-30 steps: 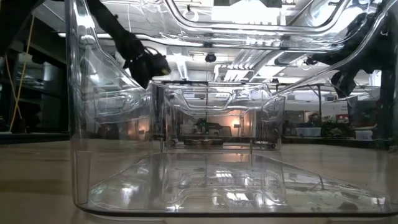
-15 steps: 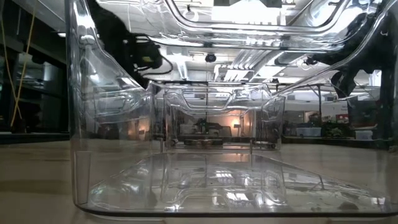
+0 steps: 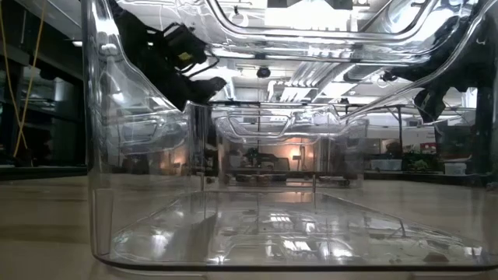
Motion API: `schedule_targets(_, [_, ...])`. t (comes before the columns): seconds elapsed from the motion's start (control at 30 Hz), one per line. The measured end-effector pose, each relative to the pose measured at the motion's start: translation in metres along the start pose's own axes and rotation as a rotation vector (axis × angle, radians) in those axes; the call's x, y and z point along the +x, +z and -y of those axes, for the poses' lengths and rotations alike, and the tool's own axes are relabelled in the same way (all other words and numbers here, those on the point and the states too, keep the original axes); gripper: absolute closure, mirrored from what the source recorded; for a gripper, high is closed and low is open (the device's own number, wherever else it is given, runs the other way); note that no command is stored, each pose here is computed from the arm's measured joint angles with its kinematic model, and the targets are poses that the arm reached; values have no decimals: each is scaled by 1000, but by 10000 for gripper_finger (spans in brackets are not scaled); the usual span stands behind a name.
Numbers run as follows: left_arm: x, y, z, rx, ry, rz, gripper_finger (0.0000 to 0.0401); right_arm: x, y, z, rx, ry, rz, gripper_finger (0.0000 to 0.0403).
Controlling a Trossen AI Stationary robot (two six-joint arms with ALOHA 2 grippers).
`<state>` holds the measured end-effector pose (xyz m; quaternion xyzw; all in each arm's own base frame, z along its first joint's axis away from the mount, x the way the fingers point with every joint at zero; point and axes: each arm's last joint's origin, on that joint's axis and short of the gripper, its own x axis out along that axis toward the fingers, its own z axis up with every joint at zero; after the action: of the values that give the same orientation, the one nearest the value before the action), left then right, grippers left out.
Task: Sort batteries
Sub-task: Put the black battery into the top transparent bin
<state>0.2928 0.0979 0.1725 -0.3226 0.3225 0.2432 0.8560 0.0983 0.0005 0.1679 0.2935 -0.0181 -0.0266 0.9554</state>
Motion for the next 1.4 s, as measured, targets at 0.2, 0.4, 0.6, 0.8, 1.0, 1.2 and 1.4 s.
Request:
schedule_targets(0.2, [-1, 8, 7, 100, 48, -79, 388, 0, 0, 0, 0, 0, 0, 402])
schedule_targets(0.4, [1, -2, -8, 107, 193, -151, 322, 0, 0, 0, 0, 0, 0, 402])
schedule_targets(0.6, [24, -3, -21, -9, 176, -155, 250, 0, 0, 0, 0, 0, 0, 402])
schedule_targets(0.8, [46, -10, -29, -74, 148, -195, 212, 0, 0, 0, 0, 0, 0, 402])
schedule_targets(1.0, [53, -11, -31, -79, 173, -177, 211, 0, 0, 0, 0, 0, 0, 402])
schedule_targets(1.2, [51, -19, -38, 42, 272, -255, 342, 0, 0, 0, 0, 0, 0, 402])
schedule_targets(1.4, [37, -16, -38, 85, 278, -282, 385, 0, 0, 0, 0, 0, 0, 402])
